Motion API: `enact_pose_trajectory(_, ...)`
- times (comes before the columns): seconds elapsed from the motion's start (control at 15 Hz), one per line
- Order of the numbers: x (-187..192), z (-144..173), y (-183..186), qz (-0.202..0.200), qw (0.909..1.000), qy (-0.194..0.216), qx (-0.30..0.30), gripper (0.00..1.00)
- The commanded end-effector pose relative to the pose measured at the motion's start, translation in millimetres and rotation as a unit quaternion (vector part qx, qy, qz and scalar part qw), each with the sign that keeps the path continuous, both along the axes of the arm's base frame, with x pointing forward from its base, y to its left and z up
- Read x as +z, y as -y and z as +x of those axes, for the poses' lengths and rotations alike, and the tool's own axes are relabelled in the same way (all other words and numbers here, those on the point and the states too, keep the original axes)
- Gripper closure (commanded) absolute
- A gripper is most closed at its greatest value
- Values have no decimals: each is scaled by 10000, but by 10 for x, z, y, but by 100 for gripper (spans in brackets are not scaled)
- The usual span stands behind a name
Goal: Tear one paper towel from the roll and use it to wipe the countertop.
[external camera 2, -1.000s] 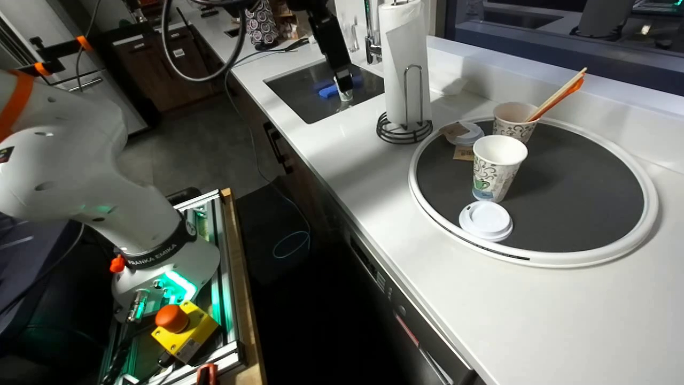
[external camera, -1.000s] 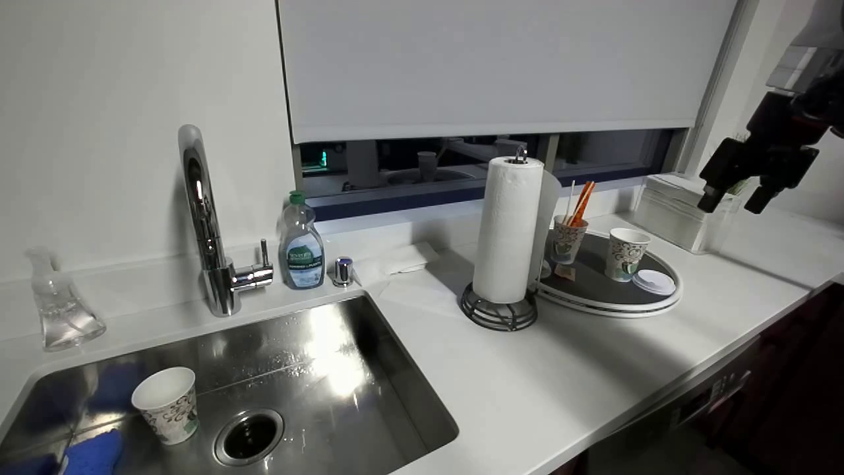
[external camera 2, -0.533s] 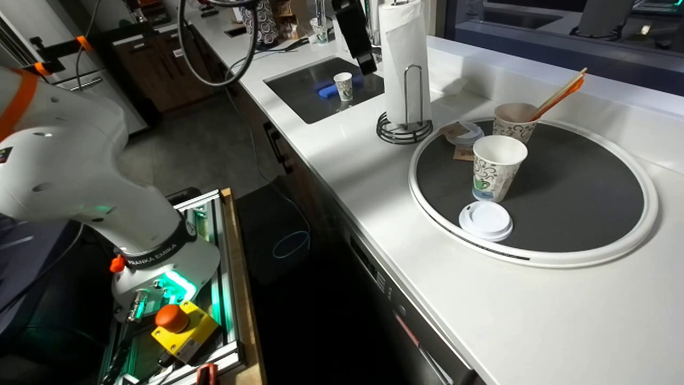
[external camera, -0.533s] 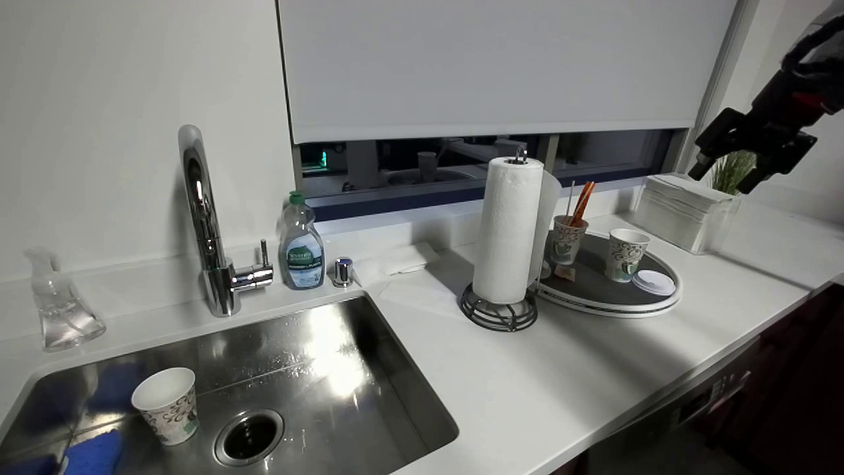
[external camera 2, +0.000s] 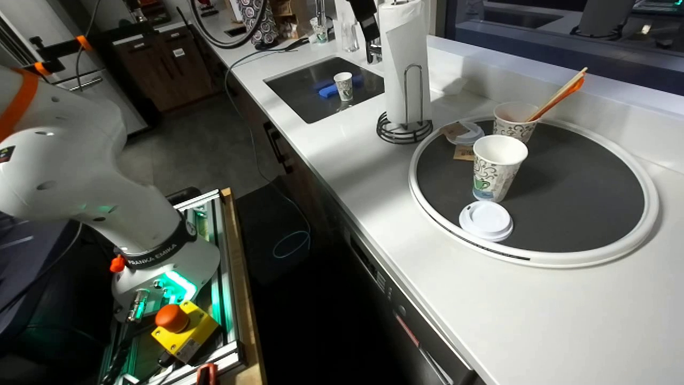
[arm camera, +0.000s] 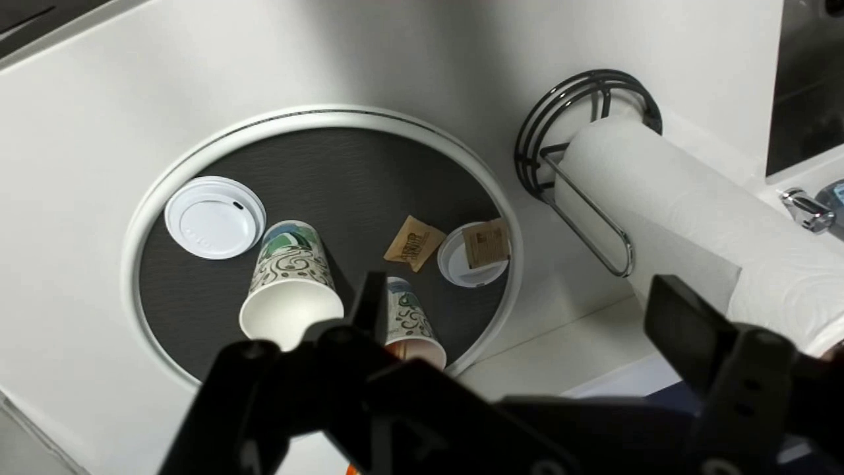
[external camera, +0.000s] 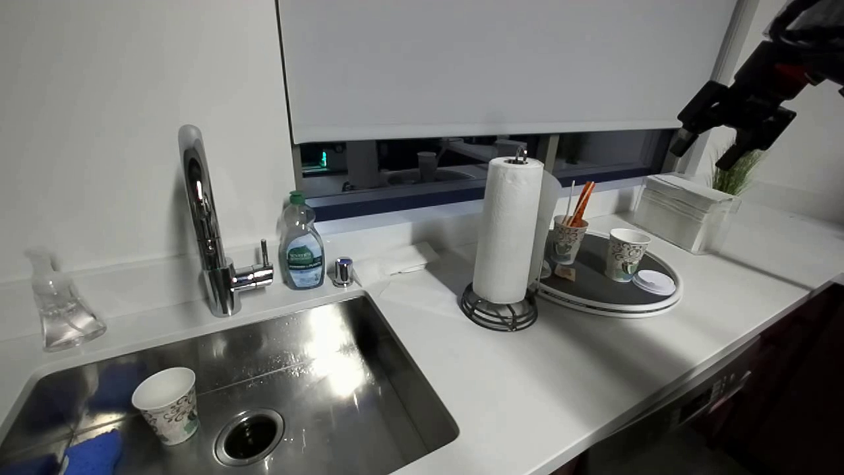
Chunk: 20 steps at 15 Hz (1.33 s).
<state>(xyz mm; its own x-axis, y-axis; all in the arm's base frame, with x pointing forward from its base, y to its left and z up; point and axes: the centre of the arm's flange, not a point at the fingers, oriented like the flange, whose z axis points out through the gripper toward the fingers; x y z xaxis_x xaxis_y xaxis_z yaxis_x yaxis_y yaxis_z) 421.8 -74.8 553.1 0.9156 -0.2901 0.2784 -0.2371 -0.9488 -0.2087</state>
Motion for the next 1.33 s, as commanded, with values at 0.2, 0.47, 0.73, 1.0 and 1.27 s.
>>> enact_pose_trajectory(0.2,-50,626,-514,50,9988,398,264,0)
enact_pose_trajectory(0.47,-270,1078,-806,-40,9987,319,383,0)
enact_pose_trajectory(0.73,-430,1388,-939,-111,9984,317,465,0)
enact_pose_trajectory(1.0,-491,1462,-1071,-134,9980,138,605,0)
enact_pose_trajectory(1.27,-607,1483,-1122,-97,9980,-39,621,34)
